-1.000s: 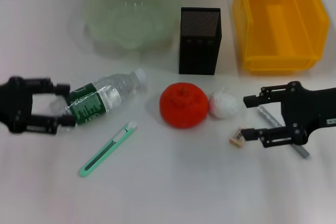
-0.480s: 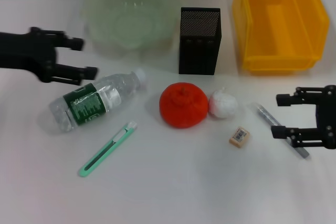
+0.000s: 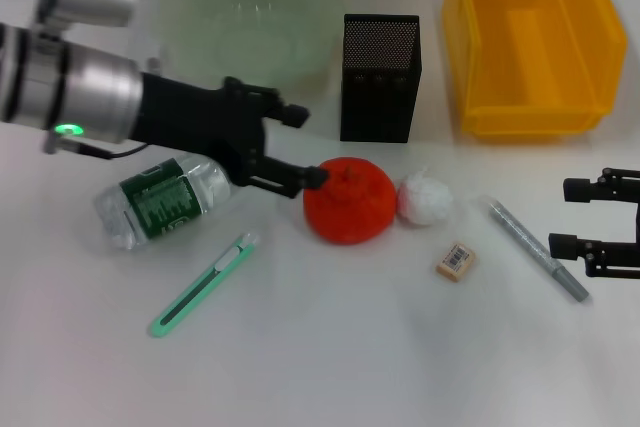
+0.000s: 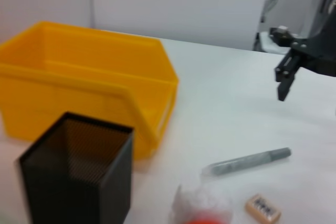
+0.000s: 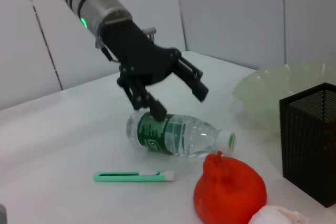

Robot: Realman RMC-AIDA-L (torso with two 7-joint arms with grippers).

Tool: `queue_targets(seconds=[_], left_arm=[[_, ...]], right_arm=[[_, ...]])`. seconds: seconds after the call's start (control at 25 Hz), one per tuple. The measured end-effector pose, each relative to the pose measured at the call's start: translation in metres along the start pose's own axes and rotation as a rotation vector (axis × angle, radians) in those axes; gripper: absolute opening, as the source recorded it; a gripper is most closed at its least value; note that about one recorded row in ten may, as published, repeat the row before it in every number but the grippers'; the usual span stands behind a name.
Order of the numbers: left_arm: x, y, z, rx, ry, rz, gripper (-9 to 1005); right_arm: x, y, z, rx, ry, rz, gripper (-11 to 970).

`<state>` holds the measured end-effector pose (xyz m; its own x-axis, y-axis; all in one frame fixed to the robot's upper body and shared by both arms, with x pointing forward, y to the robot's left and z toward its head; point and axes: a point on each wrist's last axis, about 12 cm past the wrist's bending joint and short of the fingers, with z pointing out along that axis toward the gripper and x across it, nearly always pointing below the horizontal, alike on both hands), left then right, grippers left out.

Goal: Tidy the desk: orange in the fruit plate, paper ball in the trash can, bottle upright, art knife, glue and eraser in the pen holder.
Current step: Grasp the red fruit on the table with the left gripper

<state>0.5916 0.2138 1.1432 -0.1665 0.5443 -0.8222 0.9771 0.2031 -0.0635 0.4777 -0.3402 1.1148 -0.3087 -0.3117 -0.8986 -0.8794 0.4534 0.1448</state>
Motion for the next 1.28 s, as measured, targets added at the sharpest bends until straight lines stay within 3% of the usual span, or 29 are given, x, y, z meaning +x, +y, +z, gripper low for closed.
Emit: queue_targets(seconds=[0.4,1.0,1.24,1.28], left_arm=[[0.005,-0.003,0.052,-0.010,0.064,0.044,828],[0.015,-0.008,0.070,-0.023,0.103,0.064,827],[0.015,-0.009,0.072,-0.018,0.108,0.063,624],[0.014,-0.008,0.073,-0.021,0.105,0.060,521]], right_arm=[[-0.001,-0.002,0.000,0.004,0.001,0.003,724],[-0.006,-0.005,0.006,-0.004,0.004,0.005,724],[-0.009,-0.006,0.007,-0.006,0.004,0.000,724],[-0.009,-0.007,0.007,-0.006,0.003,-0.001,724]])
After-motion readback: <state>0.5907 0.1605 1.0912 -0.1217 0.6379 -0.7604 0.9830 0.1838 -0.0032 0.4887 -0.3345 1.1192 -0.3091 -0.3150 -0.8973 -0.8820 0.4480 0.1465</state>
